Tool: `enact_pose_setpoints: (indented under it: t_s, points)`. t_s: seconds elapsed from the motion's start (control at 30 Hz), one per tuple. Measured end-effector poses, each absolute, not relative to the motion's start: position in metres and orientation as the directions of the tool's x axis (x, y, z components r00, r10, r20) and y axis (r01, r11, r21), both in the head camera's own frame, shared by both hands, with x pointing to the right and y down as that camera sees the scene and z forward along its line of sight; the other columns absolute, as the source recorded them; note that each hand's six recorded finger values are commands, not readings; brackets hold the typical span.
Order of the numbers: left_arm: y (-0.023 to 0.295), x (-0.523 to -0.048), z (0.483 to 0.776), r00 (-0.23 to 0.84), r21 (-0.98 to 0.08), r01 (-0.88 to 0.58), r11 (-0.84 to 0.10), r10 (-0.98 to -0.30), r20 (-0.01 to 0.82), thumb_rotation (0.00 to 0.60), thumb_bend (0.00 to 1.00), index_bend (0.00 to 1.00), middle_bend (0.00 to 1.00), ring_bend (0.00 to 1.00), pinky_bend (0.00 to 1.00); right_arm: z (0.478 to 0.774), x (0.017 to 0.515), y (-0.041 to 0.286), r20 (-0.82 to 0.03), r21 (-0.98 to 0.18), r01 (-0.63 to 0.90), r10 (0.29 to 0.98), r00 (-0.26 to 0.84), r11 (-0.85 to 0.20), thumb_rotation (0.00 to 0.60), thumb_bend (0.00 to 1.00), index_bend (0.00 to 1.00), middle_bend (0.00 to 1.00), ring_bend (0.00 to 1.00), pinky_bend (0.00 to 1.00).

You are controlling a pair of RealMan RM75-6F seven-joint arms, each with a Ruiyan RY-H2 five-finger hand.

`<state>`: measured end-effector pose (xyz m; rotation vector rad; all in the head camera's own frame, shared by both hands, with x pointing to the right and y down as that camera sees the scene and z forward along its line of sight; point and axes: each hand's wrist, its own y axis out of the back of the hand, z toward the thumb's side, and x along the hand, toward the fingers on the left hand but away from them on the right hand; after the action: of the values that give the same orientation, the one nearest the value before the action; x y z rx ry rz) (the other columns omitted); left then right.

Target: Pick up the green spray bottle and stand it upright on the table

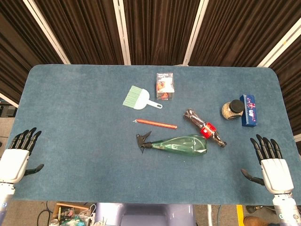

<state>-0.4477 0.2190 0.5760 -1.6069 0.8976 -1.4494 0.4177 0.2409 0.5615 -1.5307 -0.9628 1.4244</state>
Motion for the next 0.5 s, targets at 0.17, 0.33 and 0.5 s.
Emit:
enact_pose_setpoints:
  t_s: [0.17,0.33,0.5]
  points:
    - [0.222,-0.448,0.576,0.094,-0.889,0.003,-0.457,-0.885,0.456,0.6,0.04,0.0,0.0,0.01,0.1,0.564,0.416,0.244,-0.395,-0.918,0.0,0.916,0.066,-0.396,0.6,0.23,0.0,0.0,0.0,0.0]
    - [0.223,-0.449,0.574,0.089,-0.891,0.002,-0.453,-0.888,0.452,0.6,0.04,0.0,0.0,0.01,0.1,0.562,0.41,0.246,-0.395,-0.918,-0.005,0.915,0.087,-0.396,0.6,0.23,0.0,0.0,0.0,0.0]
    - [0.224,-0.448,0.568,0.093,-0.901,-0.002,-0.433,-0.898,0.431,0.6,0.04,0.0,0.0,0.01,0.1,0.562,0.396,0.255,-0.39,-0.92,-0.027,0.91,0.138,-0.391,0.6,0.23,0.0,0.0,0.0,0.0]
